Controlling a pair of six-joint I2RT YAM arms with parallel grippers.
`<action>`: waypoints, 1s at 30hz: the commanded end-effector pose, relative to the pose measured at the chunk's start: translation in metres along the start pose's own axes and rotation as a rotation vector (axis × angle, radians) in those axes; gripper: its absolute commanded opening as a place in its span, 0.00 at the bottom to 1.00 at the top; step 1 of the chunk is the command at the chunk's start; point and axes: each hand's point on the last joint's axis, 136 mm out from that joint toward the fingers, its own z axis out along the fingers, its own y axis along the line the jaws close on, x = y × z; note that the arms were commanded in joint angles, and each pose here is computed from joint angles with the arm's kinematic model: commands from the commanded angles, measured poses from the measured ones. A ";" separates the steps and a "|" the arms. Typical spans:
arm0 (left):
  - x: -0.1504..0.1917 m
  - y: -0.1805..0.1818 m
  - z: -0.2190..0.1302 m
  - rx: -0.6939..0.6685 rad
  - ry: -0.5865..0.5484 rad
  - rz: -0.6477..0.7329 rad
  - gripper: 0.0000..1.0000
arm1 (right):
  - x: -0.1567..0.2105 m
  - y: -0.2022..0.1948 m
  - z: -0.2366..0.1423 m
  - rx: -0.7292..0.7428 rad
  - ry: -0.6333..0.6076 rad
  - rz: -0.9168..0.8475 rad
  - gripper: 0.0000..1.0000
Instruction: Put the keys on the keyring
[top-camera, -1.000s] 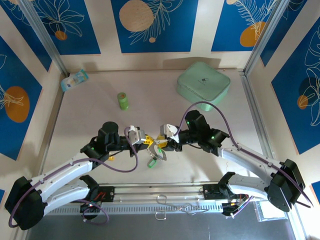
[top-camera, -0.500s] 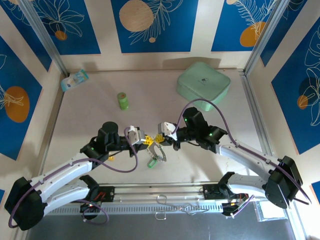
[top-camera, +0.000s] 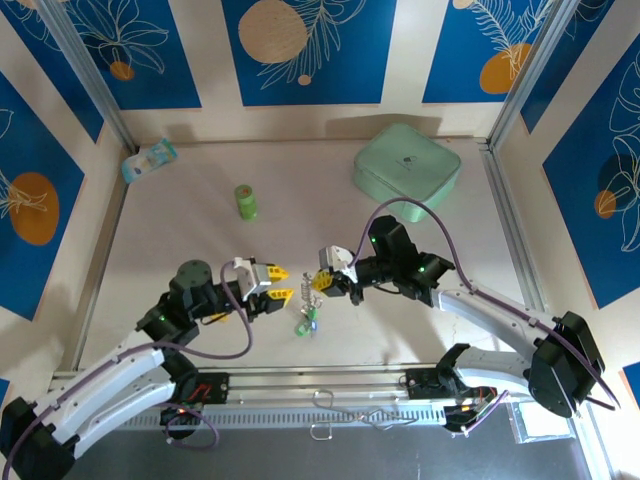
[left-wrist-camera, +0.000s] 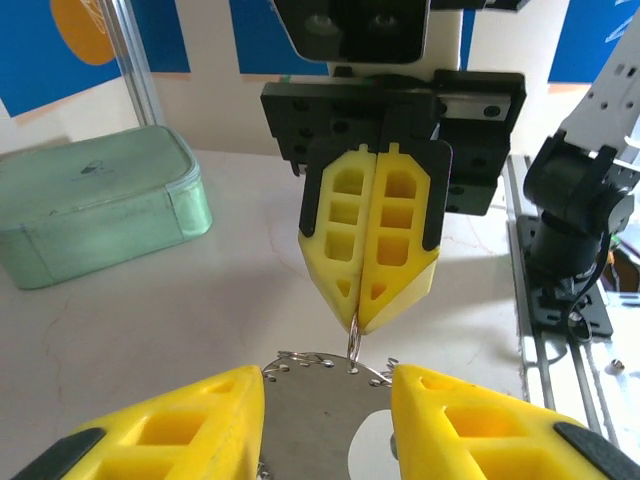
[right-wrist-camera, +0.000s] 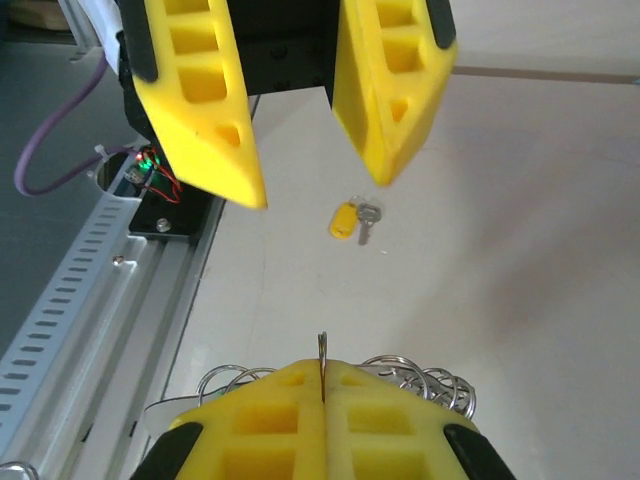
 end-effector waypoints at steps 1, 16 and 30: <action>0.015 0.000 0.001 -0.006 0.033 -0.089 0.37 | -0.013 0.008 0.000 -0.055 -0.075 -0.004 0.00; 0.022 -0.012 0.020 0.132 0.023 -0.081 0.31 | -0.009 0.014 0.012 -0.059 -0.096 -0.008 0.00; 0.035 -0.005 0.015 0.070 0.115 -0.062 0.17 | -0.003 0.010 0.008 0.003 -0.038 -0.030 0.00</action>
